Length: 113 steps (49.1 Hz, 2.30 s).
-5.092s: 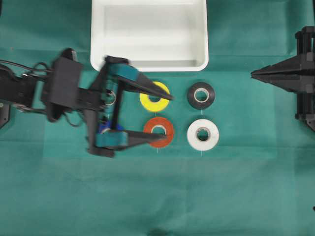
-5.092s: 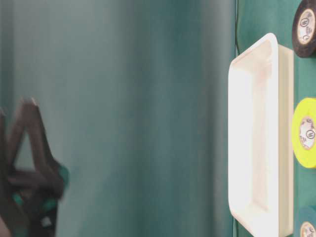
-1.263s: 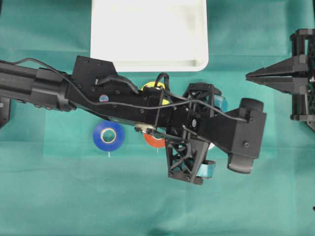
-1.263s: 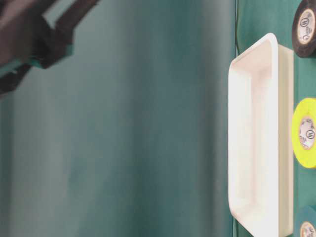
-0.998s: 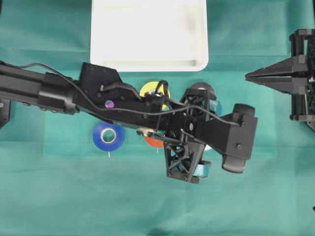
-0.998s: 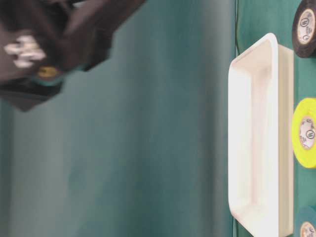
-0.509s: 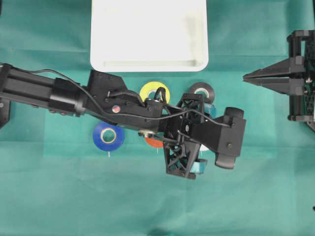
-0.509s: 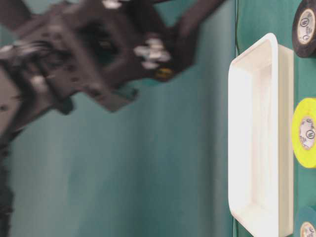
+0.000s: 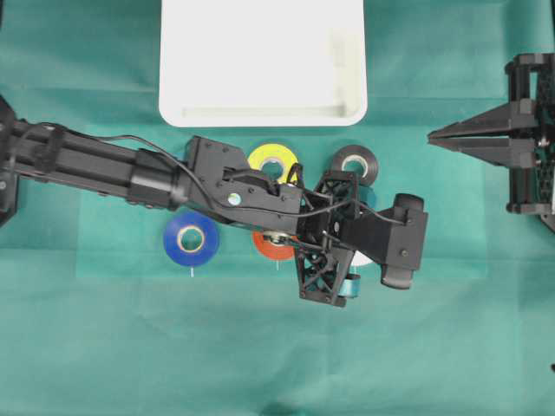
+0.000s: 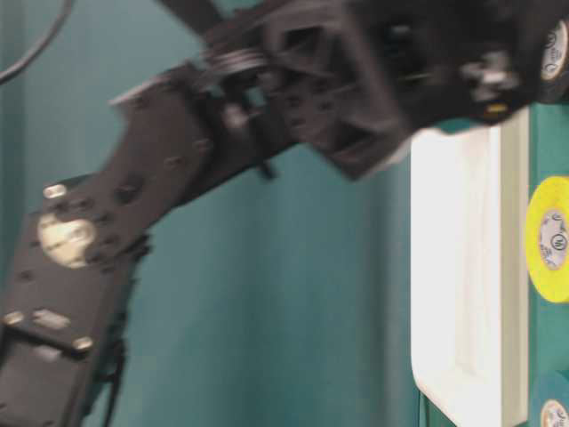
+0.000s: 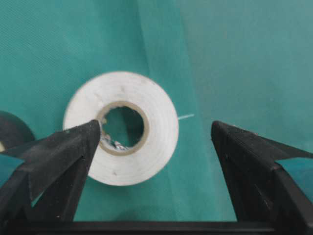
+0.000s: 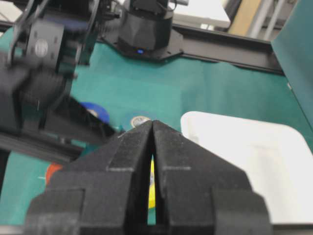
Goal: Place the tape from the fixed location into the white case.
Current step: 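Lower the open left gripper onto the white tape roll's hole, then close the left gripper on the white tape roll's inner rim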
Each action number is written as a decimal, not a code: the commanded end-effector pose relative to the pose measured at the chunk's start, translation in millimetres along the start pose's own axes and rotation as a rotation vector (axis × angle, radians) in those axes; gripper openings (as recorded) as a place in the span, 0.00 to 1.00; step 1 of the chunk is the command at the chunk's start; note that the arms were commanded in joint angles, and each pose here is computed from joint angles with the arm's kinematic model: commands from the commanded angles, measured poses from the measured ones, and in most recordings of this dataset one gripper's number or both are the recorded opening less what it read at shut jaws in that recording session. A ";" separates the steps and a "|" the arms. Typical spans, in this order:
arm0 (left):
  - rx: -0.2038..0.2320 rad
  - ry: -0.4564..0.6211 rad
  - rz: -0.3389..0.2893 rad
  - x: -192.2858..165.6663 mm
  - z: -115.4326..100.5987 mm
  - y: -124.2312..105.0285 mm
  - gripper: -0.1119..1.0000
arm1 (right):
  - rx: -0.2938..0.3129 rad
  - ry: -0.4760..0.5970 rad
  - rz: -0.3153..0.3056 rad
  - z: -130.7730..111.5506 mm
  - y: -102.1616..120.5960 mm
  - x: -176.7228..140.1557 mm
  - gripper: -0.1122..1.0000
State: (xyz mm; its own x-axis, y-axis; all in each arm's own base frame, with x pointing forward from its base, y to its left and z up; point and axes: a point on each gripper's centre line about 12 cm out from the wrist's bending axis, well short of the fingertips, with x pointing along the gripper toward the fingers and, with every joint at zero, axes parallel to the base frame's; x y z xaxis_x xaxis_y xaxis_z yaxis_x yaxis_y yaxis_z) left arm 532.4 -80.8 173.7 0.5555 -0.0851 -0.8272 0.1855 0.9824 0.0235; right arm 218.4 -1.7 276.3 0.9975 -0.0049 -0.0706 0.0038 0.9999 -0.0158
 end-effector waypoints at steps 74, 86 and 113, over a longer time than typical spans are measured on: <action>-0.025 0.020 -0.001 31.9 -19.0 -1.5 0.91 | -0.003 -0.009 0.000 6.5 -0.1 4.9 0.10; -0.028 0.028 0.000 31.9 -19.9 -0.7 0.54 | -0.005 -0.009 0.001 6.5 0.0 4.9 0.10; -0.025 0.023 0.000 29.8 -17.6 -1.4 0.35 | -0.004 -0.008 -0.001 6.3 -0.4 4.9 0.10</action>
State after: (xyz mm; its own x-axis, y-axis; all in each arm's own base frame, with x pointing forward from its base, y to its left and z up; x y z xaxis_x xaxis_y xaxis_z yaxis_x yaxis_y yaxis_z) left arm 532.6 -80.7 124.1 0.5122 -0.0776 -0.8554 0.1640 0.9864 0.0087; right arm 220.9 -1.6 272.6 0.9962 -0.0045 -0.0874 0.0030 0.9998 -0.0171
